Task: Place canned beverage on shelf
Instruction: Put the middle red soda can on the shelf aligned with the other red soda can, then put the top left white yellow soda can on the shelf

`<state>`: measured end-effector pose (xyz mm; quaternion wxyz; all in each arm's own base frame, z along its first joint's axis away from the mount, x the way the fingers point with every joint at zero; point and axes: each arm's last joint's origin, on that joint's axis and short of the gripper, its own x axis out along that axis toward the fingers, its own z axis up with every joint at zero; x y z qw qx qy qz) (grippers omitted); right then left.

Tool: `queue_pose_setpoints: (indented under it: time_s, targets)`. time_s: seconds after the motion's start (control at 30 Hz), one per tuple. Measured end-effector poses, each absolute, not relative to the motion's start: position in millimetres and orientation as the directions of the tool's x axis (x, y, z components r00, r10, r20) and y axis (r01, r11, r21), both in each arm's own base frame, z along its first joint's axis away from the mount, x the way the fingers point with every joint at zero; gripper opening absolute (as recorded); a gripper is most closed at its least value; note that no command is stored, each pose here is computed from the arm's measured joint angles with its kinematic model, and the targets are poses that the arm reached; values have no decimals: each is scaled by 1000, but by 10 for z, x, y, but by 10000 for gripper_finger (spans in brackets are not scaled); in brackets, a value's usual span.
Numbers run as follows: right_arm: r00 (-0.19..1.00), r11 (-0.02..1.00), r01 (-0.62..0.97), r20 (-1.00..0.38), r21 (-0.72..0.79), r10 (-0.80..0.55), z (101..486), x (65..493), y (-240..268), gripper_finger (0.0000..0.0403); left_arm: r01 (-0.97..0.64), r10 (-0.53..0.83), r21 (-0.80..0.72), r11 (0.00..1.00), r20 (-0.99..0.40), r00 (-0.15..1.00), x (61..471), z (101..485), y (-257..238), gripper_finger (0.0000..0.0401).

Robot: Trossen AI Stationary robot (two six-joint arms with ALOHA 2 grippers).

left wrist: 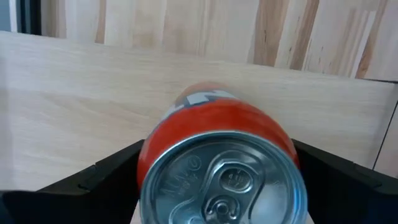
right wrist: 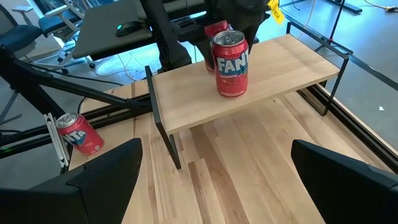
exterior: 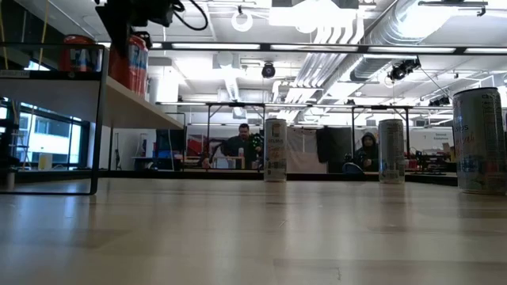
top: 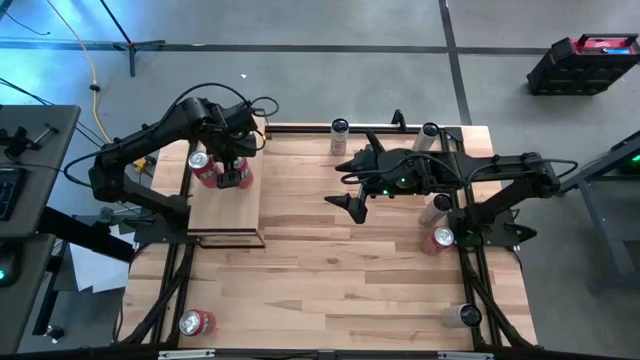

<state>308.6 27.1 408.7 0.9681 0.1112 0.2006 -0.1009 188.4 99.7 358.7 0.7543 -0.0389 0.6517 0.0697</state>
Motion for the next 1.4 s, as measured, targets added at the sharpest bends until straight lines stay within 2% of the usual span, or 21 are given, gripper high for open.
queue_pose_setpoints:
  time_s: [0.23, 0.47, 0.67, 0.8, 0.9, 1.13, 1.4]
  targets:
    - [899, 955, 239, -411, 175, -150, 4087, 3086, 272, 399, -157, 64, 38, 987, -984, 168, 1871, 3693, 989, 358]
    - [898, 956, 243, -412, 167, -156, 4081, 3091, 271, 399, -158, 121, 78, 984, -952, 280, 1859, 3982, 981, 358]
    - [827, 908, 403, -469, 110, -310, 3961, 3125, 173, 399, -148, 72, -8, 989, -849, 524, 1879, 4334, 927, 358]
    - [744, 826, 560, -476, 61, -469, 3906, 3134, -24, 399, -28, -31, -78, 997, -672, 740, 1813, 4610, 828, 358]
    - [706, 781, 622, -467, 49, -533, 3909, 3125, -197, 399, 35, -75, -84, 996, -540, 839, 1765, 4768, 775, 358]
    - [634, 723, 691, -489, 11, -599, 3876, 3091, -540, 399, 49, -52, -20, 999, -401, 915, 1570, 4970, 668, 358]
    - [585, 699, 714, -507, -50, -633, 3828, 3059, -961, 399, 53, -43, 15, 998, -383, 923, 1532, 4997, 650, 358]
